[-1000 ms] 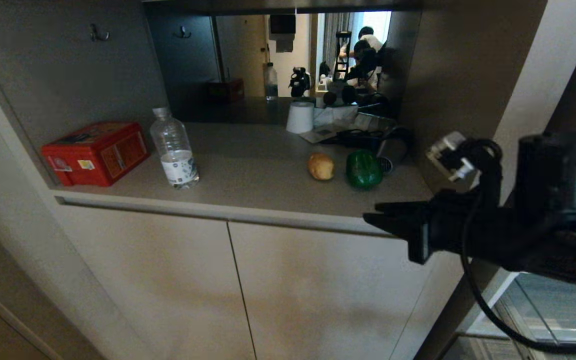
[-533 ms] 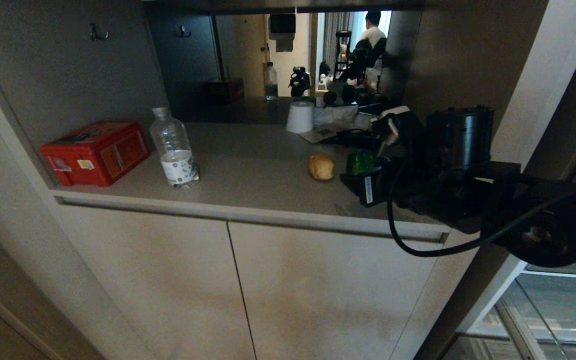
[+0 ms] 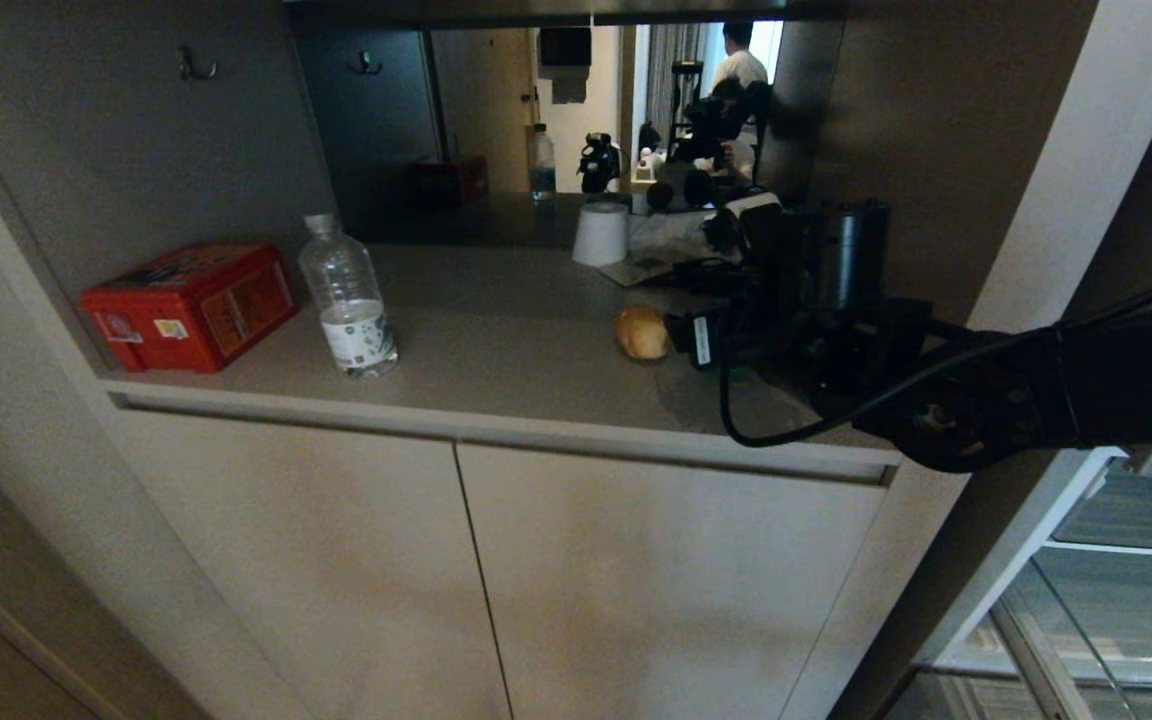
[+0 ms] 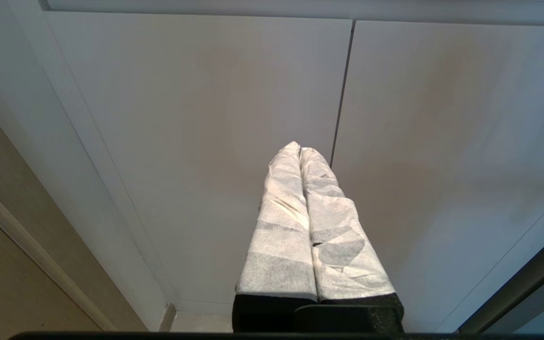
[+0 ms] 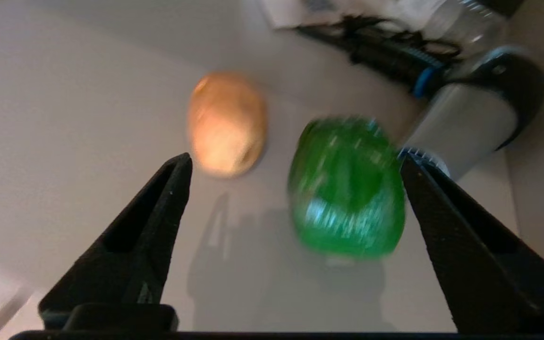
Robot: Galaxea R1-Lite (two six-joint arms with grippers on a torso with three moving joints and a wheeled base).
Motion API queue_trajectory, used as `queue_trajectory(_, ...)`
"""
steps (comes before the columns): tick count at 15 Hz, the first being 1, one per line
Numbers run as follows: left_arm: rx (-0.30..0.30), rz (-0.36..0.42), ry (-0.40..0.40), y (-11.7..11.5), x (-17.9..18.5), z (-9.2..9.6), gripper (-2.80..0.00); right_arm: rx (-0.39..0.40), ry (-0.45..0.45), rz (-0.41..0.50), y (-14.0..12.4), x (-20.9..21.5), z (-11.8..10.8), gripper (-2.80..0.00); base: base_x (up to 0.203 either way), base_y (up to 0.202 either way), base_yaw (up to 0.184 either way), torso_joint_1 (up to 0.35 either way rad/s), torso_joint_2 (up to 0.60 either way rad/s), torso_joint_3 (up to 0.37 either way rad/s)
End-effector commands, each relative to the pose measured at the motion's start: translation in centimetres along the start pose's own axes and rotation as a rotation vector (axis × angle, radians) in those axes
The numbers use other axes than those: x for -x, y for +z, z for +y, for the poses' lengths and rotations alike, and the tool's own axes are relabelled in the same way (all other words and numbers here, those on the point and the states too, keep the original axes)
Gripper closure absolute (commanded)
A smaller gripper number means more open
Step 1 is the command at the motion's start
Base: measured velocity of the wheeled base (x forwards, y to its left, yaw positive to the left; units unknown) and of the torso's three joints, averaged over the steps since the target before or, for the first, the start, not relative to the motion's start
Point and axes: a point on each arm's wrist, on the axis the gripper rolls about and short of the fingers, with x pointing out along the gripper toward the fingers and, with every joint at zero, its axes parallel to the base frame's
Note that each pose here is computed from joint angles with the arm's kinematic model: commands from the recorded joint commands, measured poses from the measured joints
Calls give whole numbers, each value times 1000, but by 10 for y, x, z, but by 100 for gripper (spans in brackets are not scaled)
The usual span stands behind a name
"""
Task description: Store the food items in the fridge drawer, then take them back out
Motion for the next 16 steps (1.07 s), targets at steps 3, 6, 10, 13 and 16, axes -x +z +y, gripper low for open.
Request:
queue_trajectory(3,0,10,-1,-3,-1,0,0,-1,-39,4,-9,-27,0,-280,0,0,0,0,0,0)
queue_trajectory(6,0,10,0,-3,-1,0,0,-7,-71,3,-14,-46,-7,-280,0,0,0,0,0,0)
queue_trajectory(10,0,10,0,-3,-1,0,0,-1,-81,23,-23,-54,-9,-280,0,0,0,0,0,0)
queue_trajectory(13,0,10,0,-3,-1,0,0,4,-79,41,-30,-56,-8,-280,0,0,0,0,0,0)
queue_trajectory(16,0,10,0,-3,-1,0,0,-1,-86,56,-37,-60,-9,-280,0,0,0,0,0,0)
